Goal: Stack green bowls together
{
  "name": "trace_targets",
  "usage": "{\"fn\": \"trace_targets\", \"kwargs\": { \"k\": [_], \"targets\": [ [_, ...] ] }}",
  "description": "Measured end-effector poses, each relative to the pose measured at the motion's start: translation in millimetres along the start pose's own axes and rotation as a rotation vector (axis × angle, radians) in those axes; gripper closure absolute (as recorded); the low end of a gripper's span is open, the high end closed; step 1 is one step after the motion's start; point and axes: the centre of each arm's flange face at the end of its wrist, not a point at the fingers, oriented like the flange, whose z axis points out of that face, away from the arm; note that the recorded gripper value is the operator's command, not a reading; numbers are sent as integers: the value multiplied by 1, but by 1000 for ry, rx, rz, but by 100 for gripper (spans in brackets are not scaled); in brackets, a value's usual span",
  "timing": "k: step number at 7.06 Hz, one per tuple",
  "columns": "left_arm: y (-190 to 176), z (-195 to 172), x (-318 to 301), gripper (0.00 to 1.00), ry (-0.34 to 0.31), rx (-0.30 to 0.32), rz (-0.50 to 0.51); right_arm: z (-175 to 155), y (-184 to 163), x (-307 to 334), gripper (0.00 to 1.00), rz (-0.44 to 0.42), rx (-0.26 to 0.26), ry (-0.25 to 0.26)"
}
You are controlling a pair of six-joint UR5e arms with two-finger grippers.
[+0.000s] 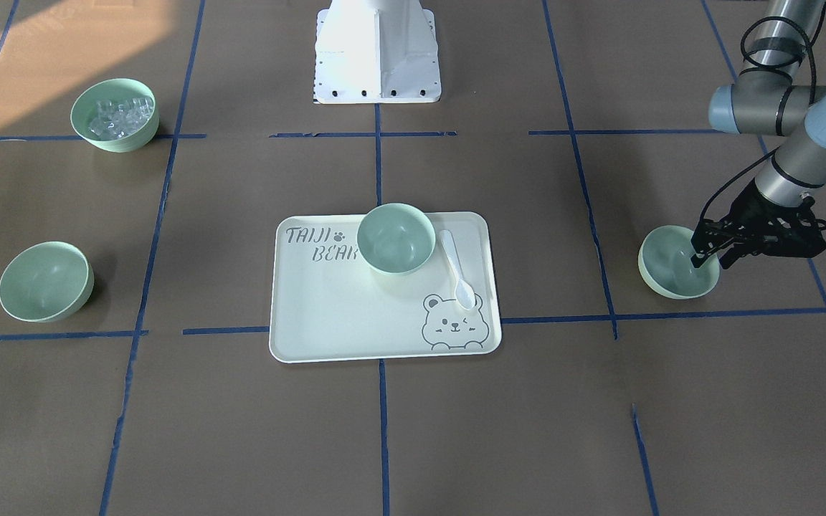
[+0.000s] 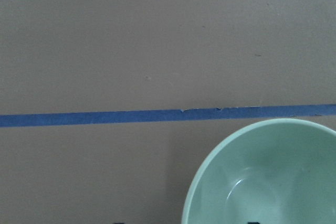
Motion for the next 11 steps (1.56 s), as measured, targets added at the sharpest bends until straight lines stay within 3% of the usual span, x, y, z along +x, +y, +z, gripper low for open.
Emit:
{"fn": "trace_targets", "kwargs": {
  "k": [3,7,9,11],
  "targets": [
    [1,-10,7,100,23,9,8,4,1,-4,0,-2,-8,-1],
    [-27,-72,45,100,115,-26,-61,39,3,-24,0,-24,-41,48],
    [-46,-98,84,100,138,-16,-145,69,9,-43,0,-39,-14,77],
    [-65,-110,114,100,146,-13,-185,109,19,-37,2,-27,37,51]
  ]
}}
